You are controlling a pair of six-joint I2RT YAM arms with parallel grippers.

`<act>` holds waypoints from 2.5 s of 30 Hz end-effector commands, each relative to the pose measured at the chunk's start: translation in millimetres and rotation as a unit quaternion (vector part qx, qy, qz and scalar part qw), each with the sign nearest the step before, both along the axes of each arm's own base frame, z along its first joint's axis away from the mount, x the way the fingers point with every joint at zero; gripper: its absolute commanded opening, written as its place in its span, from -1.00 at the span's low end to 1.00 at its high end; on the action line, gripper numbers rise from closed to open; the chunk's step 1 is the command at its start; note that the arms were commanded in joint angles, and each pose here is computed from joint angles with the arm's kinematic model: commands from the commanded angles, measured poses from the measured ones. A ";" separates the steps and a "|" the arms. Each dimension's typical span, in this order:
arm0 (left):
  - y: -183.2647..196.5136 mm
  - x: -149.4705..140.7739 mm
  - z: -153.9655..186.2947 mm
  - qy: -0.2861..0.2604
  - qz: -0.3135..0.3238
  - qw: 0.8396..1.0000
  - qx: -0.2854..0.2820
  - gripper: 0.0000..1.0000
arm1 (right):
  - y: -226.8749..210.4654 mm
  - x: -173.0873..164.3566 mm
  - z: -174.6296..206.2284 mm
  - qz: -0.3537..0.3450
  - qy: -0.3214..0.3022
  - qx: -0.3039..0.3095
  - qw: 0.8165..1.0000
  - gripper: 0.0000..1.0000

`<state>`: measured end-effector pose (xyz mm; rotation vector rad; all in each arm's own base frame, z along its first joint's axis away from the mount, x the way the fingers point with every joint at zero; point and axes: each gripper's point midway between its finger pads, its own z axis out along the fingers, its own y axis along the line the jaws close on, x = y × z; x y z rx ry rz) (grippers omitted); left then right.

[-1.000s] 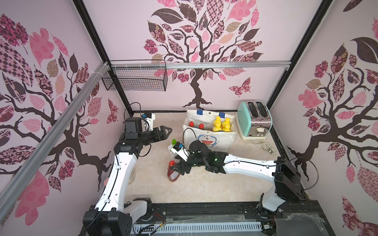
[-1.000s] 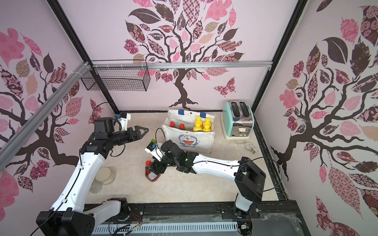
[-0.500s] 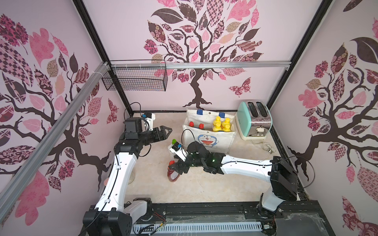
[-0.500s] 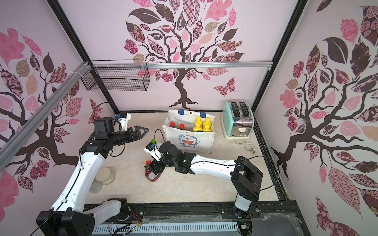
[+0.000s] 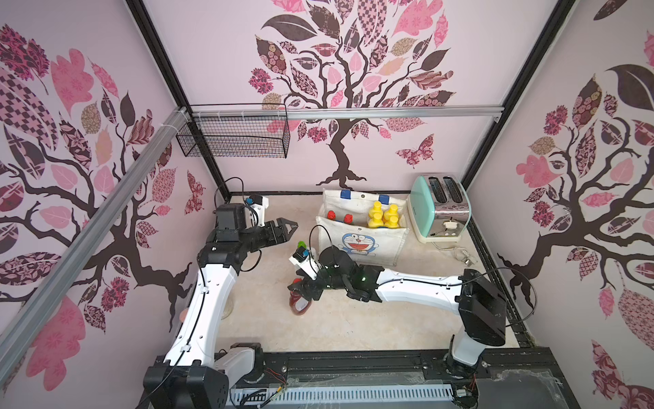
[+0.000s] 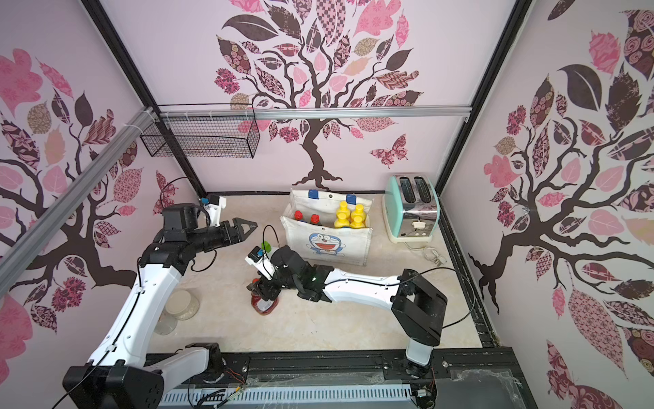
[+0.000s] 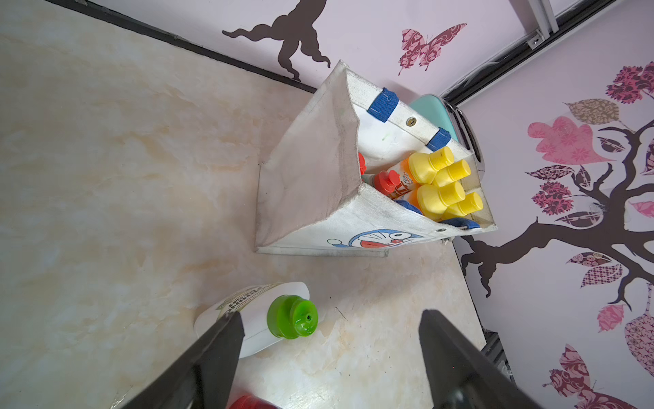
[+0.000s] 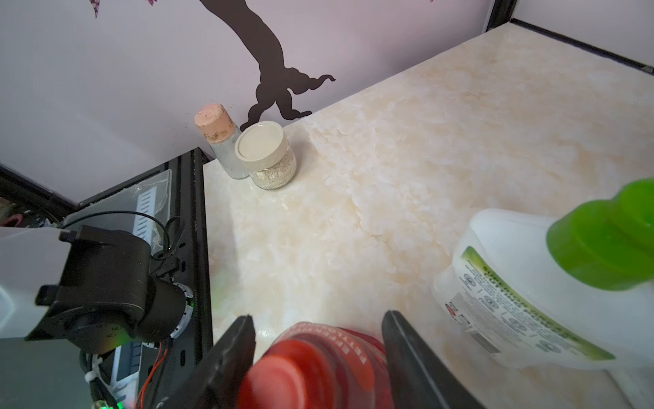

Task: Pack dish soap into the shopping bag
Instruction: Pick up the bottle of dish soap at the center of the board.

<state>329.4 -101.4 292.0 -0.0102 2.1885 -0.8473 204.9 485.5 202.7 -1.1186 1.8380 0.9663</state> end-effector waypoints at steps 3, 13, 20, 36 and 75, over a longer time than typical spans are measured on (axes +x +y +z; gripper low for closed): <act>-0.9 -1.4 7.4 -0.016 -0.007 1.000 0.003 0.68 | 7.2 0.9 7.4 -0.002 -0.003 0.008 1.000 0.09; -1.1 0.1 8.5 -0.017 -0.007 1.000 0.003 0.68 | 2.3 4.4 5.5 -0.015 -0.013 -0.007 1.000 -0.26; -1.1 0.9 8.5 -0.017 -0.007 1.000 0.003 0.68 | -5.9 13.8 9.3 -0.044 -0.022 -0.028 0.998 -0.50; -2.3 0.0 8.3 -0.017 -0.013 1.000 0.003 0.69 | -32.4 29.4 43.5 -0.109 -0.055 -0.045 0.991 -0.91; -39.6 -8.2 38.1 -0.051 -0.083 0.995 0.005 0.73 | -113.8 116.5 230.5 -0.293 -0.133 -0.039 0.946 -1.00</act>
